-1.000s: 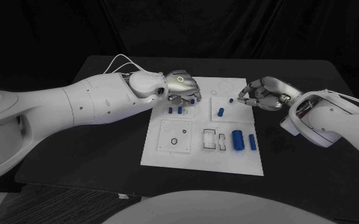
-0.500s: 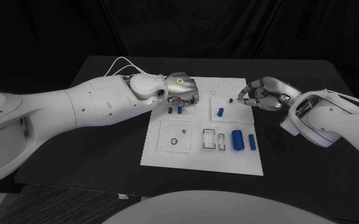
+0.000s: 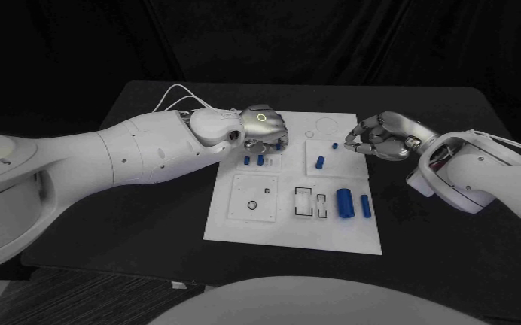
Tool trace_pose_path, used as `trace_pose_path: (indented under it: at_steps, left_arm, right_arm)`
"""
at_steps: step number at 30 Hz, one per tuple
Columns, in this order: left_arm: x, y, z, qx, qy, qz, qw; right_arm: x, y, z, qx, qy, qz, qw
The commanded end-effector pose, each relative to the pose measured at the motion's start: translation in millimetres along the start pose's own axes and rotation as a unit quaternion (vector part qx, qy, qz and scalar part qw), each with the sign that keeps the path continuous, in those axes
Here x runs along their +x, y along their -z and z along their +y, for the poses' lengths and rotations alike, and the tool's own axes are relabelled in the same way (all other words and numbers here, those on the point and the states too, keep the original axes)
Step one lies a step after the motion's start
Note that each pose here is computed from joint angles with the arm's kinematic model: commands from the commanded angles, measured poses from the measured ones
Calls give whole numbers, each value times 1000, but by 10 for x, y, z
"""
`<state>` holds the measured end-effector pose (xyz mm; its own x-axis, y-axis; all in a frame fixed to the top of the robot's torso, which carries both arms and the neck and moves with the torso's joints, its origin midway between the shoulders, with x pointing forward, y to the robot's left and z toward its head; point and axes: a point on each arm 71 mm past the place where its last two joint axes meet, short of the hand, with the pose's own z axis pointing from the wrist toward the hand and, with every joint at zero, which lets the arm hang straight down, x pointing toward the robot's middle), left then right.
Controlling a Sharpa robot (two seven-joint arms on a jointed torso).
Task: Assemble the parts on the task board
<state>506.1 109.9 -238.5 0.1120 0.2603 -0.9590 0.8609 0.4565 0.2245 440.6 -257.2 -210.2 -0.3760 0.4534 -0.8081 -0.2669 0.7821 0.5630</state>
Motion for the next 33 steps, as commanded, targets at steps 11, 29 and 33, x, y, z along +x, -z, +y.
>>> trace_pose_path:
  at_steps: [11,29,33]
  left_arm:
    - [6,-1,-1,-2,-3,-13,1000]
    - [-299,336,194,-27,-18,-48,998]
    - [-391,437,262,-36,-14,-41,998]
  right_arm:
    - [18,1,-13,9,0,8,1000]
    - [19,-6,-30,11,1,9,1000]
    - [31,-18,-34,12,1,12,1000]
